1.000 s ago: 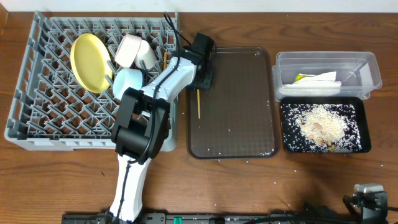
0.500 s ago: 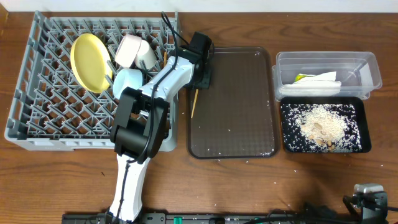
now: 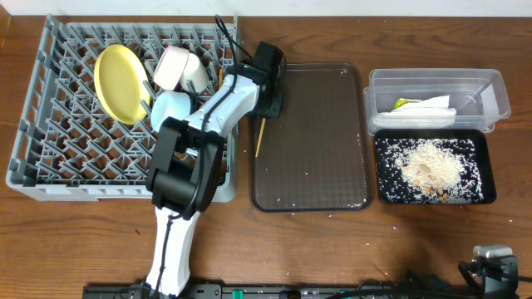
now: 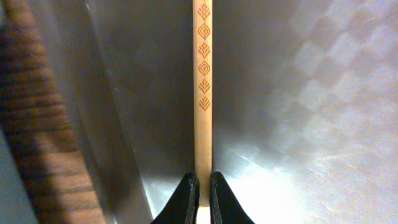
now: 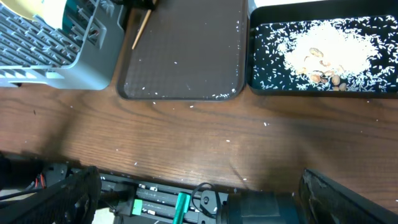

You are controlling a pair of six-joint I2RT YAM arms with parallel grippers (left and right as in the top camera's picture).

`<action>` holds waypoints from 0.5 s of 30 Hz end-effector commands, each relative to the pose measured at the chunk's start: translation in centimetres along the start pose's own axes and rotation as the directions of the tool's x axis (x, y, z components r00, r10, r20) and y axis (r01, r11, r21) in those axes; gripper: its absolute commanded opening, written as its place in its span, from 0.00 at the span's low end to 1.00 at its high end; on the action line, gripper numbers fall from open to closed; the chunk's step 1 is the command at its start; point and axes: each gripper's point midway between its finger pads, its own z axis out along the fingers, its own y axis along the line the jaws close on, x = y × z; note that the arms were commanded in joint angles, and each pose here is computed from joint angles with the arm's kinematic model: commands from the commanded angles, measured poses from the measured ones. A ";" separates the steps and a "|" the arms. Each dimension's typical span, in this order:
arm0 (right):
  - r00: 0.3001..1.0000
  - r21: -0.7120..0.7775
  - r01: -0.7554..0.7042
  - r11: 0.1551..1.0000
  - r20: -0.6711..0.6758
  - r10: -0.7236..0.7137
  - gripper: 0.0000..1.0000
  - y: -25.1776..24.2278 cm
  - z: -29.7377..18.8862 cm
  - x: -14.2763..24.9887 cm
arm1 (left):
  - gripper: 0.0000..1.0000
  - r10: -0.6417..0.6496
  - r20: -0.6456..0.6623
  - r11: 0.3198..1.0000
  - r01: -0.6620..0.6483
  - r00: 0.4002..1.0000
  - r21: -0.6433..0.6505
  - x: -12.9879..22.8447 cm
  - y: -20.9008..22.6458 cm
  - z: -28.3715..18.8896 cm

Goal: Sort waste into correct bins and load items into the dishwasher
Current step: 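Grasp the second wooden chopstick with the left gripper, then carry the second chopstick left and insert it into the rack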

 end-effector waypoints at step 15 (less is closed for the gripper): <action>1.000 0.015 -0.018 1.000 0.004 0.018 0.99 -0.2 0.0 0.0 | 0.07 0.016 0.388 0.980 0.062 0.922 -0.189 -6.1 6.1 -19.7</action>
